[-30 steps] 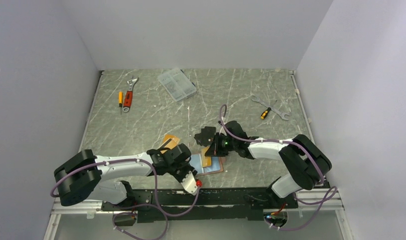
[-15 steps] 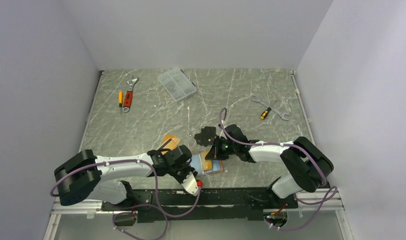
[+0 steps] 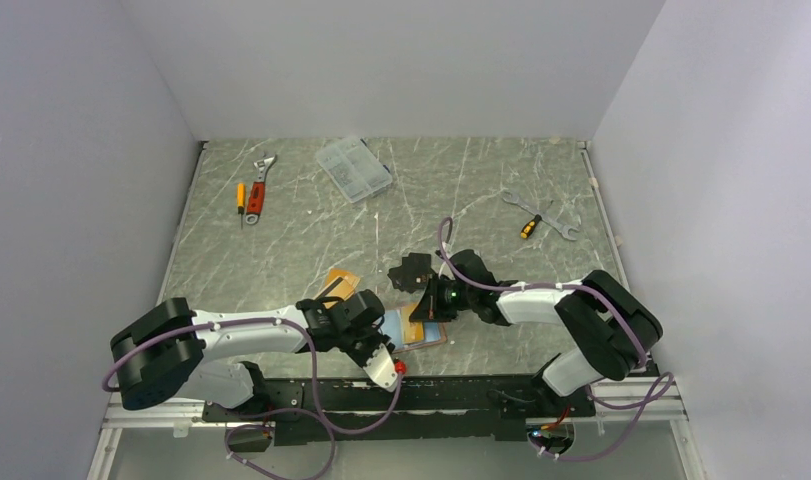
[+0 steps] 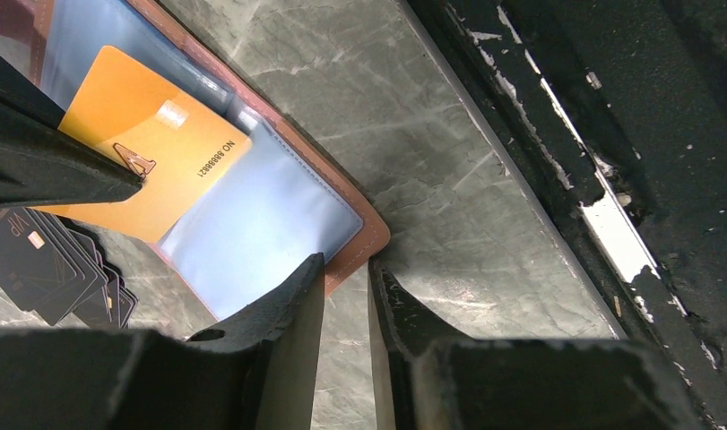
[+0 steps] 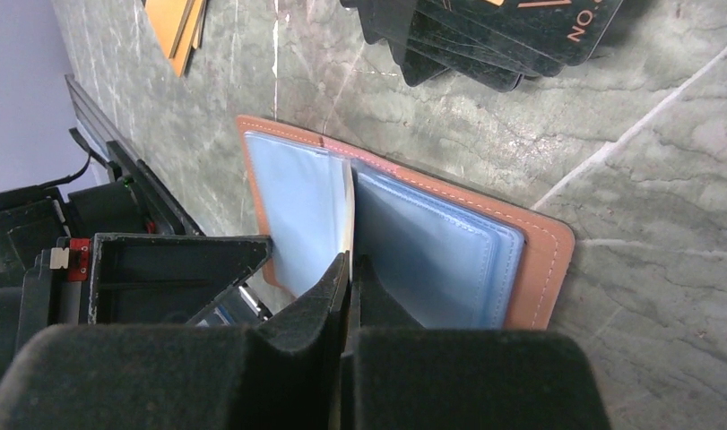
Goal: Put the credit cards into the card holder
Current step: Turn over the card slot in the card holder, then insert the credit card into the card holder.
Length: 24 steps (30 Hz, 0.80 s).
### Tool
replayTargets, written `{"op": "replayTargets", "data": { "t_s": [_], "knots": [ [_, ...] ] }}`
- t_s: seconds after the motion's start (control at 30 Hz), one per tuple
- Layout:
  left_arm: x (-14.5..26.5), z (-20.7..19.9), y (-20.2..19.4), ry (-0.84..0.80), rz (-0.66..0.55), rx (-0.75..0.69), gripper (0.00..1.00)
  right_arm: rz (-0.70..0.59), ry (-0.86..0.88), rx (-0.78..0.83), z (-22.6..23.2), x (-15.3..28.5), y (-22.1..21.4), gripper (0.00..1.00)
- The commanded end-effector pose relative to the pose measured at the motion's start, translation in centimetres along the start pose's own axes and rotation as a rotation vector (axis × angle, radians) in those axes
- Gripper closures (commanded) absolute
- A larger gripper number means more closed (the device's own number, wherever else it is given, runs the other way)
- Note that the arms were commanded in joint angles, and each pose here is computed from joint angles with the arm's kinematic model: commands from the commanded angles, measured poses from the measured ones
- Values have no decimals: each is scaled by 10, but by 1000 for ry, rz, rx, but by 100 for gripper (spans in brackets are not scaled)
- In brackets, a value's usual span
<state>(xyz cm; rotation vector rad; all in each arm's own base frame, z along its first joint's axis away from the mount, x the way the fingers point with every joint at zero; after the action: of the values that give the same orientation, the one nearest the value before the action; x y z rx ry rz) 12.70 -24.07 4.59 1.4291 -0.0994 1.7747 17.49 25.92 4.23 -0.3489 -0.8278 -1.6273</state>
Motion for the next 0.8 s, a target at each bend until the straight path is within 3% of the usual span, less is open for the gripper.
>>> {"op": "replayTargets", "data": {
  "t_s": [0.0, 0.27, 0.4, 0.6, 0.77],
  "knots": [
    [-2, -2, 5, -27, -13, 19, 71, 63, -91, -3, -23, 0, -17, 100],
    [-1, -5, 3, -33, -3, 26, 72, 31, -171, 8, -27, 15, -12, 69],
    [-1, -7, 3, -39, -4, 30, 73, 25, -188, 17, -26, 21, -10, 64],
    [-1, -9, 1, -40, 0, 30, 73, 12, -177, 21, -22, 25, -7, 66],
    [-1, -7, 1, -33, 0, 28, 73, 20, -154, 7, -21, 24, -9, 89]
  ]
}}
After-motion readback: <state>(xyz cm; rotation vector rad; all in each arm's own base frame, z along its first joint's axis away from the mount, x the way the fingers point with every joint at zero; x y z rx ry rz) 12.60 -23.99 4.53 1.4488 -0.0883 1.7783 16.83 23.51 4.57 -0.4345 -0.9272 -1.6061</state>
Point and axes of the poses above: each gripper's point midway between its finger pads, its own x axis back along the fingers, its own z axis along the line the jaws close on, y = z × x, the point moved 3 cm from there along x, back along the fingers, and after that the axes turned 3 degrees about x, right-handed, at the moved point
